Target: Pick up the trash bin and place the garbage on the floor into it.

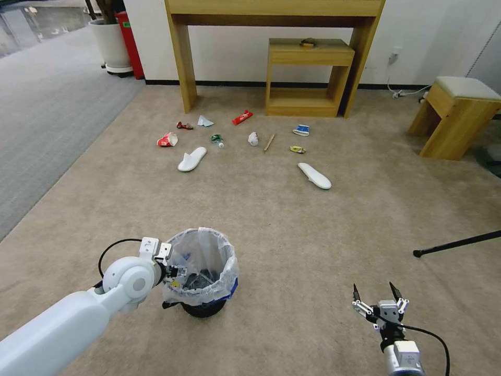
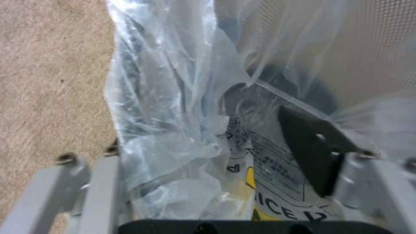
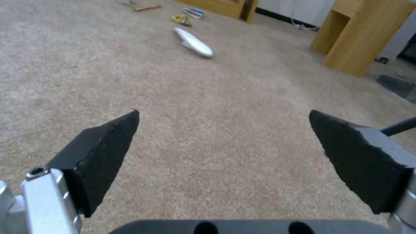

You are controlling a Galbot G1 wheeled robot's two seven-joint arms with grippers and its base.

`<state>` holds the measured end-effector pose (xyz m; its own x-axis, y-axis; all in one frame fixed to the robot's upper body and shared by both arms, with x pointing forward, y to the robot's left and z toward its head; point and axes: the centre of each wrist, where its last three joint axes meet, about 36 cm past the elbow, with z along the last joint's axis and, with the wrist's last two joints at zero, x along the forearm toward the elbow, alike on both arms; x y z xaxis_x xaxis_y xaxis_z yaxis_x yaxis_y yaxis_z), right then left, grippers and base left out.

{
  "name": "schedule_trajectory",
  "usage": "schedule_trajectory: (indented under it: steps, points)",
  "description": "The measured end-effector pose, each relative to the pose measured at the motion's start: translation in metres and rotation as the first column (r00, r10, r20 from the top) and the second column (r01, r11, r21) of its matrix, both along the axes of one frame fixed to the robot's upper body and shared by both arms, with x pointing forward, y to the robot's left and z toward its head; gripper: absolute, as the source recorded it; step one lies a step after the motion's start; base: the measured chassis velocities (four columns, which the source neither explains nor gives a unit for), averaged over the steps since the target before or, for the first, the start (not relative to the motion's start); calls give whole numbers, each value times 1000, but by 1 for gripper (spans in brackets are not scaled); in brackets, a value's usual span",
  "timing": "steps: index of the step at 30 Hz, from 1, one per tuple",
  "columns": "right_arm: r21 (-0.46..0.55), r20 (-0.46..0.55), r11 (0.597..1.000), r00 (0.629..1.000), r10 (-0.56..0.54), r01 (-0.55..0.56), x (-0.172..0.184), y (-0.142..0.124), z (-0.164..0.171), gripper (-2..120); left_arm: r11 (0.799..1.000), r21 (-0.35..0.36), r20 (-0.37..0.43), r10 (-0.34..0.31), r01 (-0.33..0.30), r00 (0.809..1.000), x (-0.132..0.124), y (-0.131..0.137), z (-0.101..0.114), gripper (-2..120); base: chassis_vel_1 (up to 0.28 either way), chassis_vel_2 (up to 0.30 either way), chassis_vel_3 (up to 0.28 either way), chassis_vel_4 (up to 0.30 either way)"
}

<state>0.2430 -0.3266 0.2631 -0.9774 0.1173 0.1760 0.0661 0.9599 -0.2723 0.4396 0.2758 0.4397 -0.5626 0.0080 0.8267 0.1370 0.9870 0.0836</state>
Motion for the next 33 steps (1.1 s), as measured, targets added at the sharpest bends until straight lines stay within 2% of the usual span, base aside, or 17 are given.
schedule_trajectory:
  steps: [2, 4, 6, 7, 9, 10, 13, 24, 29, 33]
  points:
    - [-2, -1, 1000, 1000, 1, -1, 0, -1, 0, 100, 1000, 2, -2, -2, 2, 1000, 0, -1, -1, 51, 0, 0, 0, 0]
    - [-3, -1, 1000, 1000, 1, -1, 0, -1, 0, 100, 1000, 0, -3, -3, 3, 1000, 0, -1, -2, 48, 0, 0, 0, 0]
    - [-5, -3, 1000, 1000, 2, -2, 0, -2, -1, 100, 1000, 2, -4, -6, 6, 1000, 0, -1, -4, 37, 0, 0, 0, 0]
    - [-5, -3, 1000, 1000, 2, -2, 0, -2, -1, 100, 1000, 2, -4, -6, 6, 1000, 0, -1, -4, 37, 0, 0, 0, 0]
    - [-6, -5, 1000, 1000, 4, -4, -1, -2, -1, 100, 1000, 3, -6, -5, 6, 1000, 0, 0, -5, 27, 0, 0, 0, 0]
    - [-6, -5, 1000, 1000, 4, -4, -1, -2, -1, 100, 1000, 3, -6, -5, 6, 1000, 0, 0, -5, 27, 0, 0, 0, 0]
    - [-7, -9, 1000, 1000, 6, -7, -1, -2, -3, 100, 1000, -2, -6, -15, 15, 1000, 0, 1, -6, 14, 0, 0, 0, 0]
    - [-4, -12, 1000, 1000, 7, -7, 1, -2, -5, 100, 1000, -20, 7, 1, 0, 1000, 1, 5, -4, 11, 0, 0, 0, 0]
    - [29, -5, 999, 1000, -24, 24, 7, 5, 0, 100, 994, -89, 68, 63, -57, 996, 11, 9, 12, 0, 0, 0, 0, 0]
    - [55, 3, 997, 999, -50, 50, 13, 9, 9, 100, 989, -126, 116, 94, -79, 989, 14, 6, 25, 0, 0, 0, 0, 0]
